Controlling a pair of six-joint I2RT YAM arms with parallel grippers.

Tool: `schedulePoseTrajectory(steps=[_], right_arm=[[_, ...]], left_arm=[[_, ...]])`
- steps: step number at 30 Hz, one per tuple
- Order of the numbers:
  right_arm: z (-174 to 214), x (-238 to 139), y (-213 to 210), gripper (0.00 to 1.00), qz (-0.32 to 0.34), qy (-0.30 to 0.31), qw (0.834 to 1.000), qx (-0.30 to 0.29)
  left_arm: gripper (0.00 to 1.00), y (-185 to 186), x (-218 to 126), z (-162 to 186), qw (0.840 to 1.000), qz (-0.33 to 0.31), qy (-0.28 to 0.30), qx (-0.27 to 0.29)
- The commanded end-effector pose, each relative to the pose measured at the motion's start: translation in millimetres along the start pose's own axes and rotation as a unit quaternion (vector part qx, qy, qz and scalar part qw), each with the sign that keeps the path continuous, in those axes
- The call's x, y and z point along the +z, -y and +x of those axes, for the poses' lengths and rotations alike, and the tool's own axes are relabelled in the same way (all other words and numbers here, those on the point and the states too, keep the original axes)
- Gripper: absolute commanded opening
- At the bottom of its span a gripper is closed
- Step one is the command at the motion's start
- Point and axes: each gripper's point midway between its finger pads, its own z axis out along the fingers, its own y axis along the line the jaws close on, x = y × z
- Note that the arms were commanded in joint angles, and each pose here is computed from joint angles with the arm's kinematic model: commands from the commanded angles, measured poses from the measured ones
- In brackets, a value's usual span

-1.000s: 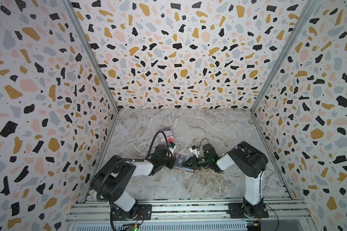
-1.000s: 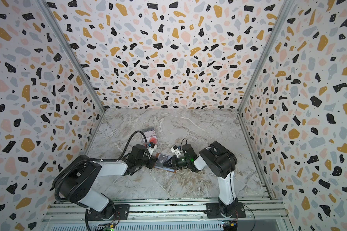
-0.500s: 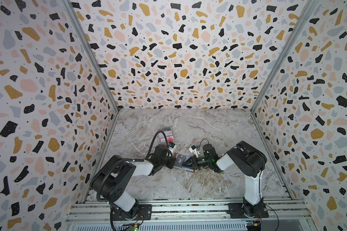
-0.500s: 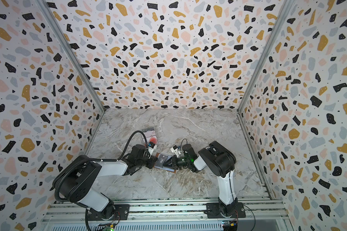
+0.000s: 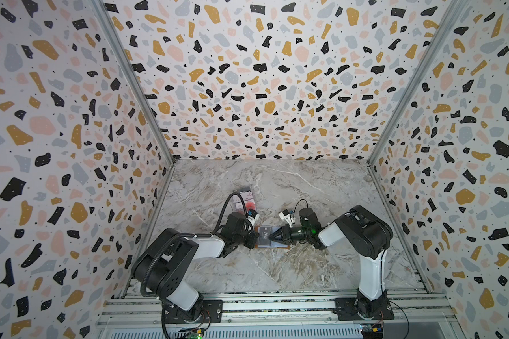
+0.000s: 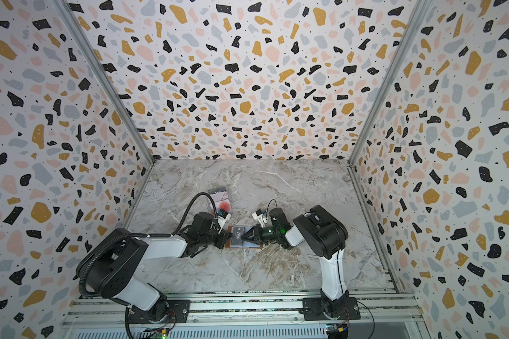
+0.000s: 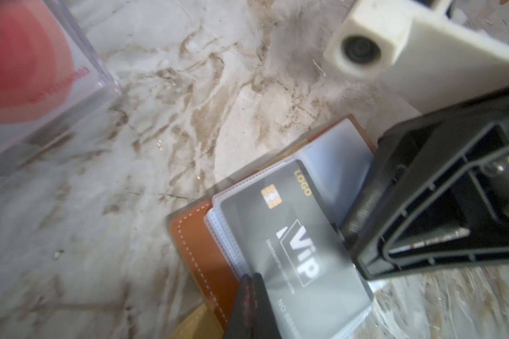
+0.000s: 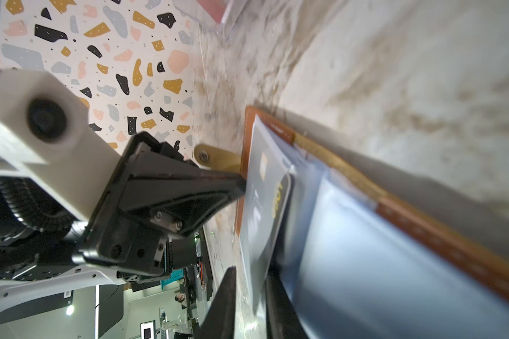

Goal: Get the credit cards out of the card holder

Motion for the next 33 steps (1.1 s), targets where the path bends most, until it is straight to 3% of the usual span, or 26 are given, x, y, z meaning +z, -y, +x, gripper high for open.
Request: schedulePoseTrajectory(steps=[1,33], right_arm=[[-10.6,1.8,-1.1,0.20,0.009,-0.005,1.000,-0.023],[2.2,13.9,-0.4,0.21,-0.007,-0.109,0.993,-0.044]], left_arm=[[0.00,11.9,-3.8,31.2,0.998,0.028,-0.048,-0.020],[0.01,5.8,-0.1,35.5,0.998,0.004,-0.056,-0.028]])
